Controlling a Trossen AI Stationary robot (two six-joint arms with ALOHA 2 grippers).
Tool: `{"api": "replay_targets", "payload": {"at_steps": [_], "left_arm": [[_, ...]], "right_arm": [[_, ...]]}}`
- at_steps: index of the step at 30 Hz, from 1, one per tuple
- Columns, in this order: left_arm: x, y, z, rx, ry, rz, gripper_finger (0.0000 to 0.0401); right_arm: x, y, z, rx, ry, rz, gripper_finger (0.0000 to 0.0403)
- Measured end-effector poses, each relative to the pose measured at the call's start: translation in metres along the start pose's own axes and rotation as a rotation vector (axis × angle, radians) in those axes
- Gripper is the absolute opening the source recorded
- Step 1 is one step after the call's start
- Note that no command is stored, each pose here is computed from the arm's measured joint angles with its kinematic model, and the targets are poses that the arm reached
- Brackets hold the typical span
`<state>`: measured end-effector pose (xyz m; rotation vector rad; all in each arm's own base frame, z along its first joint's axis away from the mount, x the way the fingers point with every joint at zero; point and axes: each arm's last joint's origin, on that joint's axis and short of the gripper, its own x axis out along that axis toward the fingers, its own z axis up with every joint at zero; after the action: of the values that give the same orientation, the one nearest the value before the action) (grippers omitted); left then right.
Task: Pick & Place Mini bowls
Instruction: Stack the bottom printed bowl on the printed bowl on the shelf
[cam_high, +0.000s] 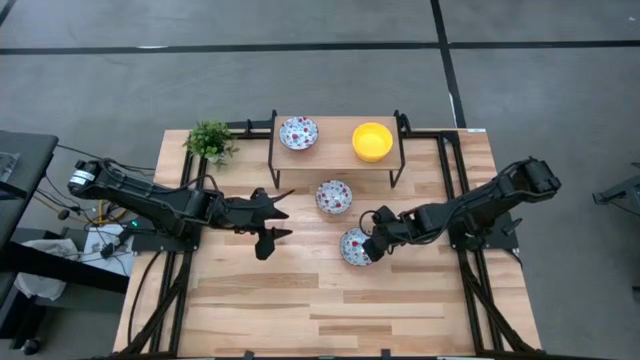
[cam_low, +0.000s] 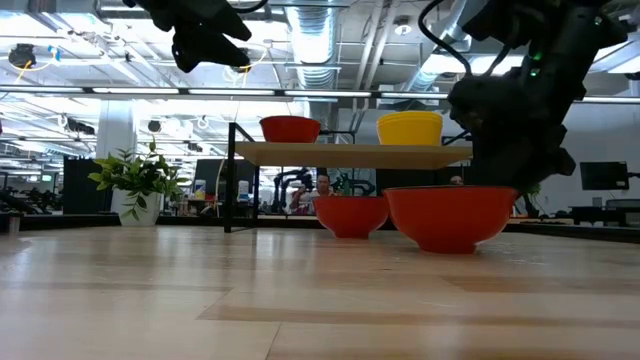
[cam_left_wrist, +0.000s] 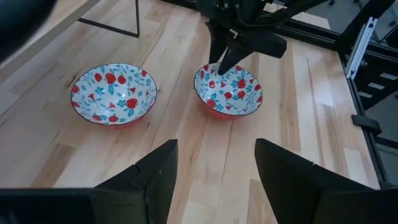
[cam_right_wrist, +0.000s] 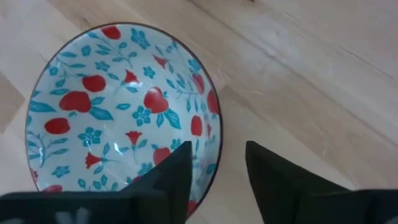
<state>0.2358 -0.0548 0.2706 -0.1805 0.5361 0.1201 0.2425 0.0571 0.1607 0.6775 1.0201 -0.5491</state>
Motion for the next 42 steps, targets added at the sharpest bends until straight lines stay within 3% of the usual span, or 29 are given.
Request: {"api": "replay_targets", "payload": {"at_steps": [10, 24, 38, 42], "left_arm": [[0.0, 0.0, 0.0, 0.0, 0.0, 0.0, 0.0213], [0.0, 0.0, 0.0, 0.06, 0.005, -0.013, 0.0213], [-0.001, -0.004, 0.002, 0.308, -0.022, -0.065, 0.0213], [-0.001, -0.006, 0.004, 0.455, -0.047, -0.101, 0.0213]], "right_arm": [[-0.001, 0.003, 0.002, 0.012, -0.012, 0.026, 0.0011], [-0.003, 0.008, 0.006, 0.034, 0.019, 0.133, 0.0001], [-0.023, 0.031, 0.022, 0.015, -0.003, 0.25, 0.0], [-0.029, 0.037, 0.027, 0.003, -0.003, 0.283, 0.0]]}}
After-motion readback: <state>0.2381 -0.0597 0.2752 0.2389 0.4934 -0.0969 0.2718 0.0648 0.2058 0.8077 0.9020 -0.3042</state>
